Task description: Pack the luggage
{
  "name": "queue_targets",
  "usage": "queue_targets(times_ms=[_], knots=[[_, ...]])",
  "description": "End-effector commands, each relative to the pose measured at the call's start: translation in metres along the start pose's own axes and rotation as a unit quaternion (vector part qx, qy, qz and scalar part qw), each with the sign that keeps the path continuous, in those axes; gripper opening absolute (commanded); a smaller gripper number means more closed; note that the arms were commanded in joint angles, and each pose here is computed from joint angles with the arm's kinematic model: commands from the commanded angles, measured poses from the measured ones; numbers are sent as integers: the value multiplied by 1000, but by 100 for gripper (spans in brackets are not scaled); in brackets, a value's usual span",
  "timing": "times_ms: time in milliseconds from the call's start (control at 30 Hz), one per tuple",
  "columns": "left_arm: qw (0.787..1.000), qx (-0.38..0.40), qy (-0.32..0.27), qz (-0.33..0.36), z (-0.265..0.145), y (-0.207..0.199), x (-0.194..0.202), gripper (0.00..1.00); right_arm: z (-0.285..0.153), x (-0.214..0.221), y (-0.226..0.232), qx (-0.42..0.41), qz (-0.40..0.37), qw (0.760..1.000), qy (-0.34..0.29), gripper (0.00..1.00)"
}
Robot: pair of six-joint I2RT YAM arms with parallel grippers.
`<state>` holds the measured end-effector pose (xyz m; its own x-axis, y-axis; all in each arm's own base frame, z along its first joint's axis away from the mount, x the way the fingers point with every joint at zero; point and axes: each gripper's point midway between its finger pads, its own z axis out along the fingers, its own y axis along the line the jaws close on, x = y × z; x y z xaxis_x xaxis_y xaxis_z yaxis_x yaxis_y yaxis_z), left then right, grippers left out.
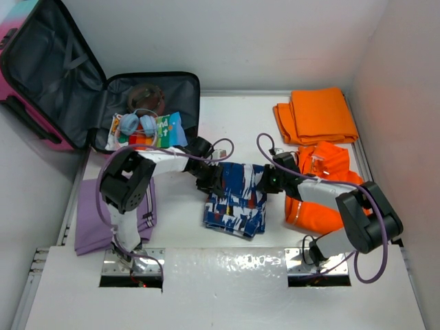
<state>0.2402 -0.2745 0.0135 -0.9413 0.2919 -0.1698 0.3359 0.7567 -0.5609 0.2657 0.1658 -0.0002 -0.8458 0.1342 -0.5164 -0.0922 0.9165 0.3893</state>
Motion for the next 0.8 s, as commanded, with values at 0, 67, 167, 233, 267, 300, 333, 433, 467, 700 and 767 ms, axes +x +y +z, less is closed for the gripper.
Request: queue_targets(times_ms=[0,67,167,233,267,300,333,433,467,700,767], knots=[[1000,9,22,5,32,6,13,34,0,-6,10,-13,0,1000,-19,0],[1000,7,22,9,32,7,9,0,-1,-8,13,-18,-1,1000,-22,0],[1000,17,7,13,21,1,-4,0,-7,-16,19,-25,-4,999,-32,0],[999,15,-22,36,2,-7,-21,0,-13,-29,24,-20,-12,999,-41,0],[998,8,-29,54,-9,-8,-25,0,-19,-38,28,-22,-18,998,-52,0],[995,10,-59,80,-27,-20,-41,0,-23,-42,30,-17,-29,998,-53,0],[992,6,-73,98,-38,-22,-48,0,-29,-57,40,-18,-38,997,-65,0],[983,11,-107,148,-72,-42,-62,0,-45,-83,68,-33,-61,994,-88,0],[978,9,-127,165,-87,-51,-69,0,-48,-85,75,-35,-73,993,-85,0],[953,-31,-240,180,-190,-39,-110,0,-82,-182,166,-121,-77,975,-171,0],[947,-55,-269,166,-222,-25,-121,0,-98,-217,214,-173,-85,961,-201,0]])
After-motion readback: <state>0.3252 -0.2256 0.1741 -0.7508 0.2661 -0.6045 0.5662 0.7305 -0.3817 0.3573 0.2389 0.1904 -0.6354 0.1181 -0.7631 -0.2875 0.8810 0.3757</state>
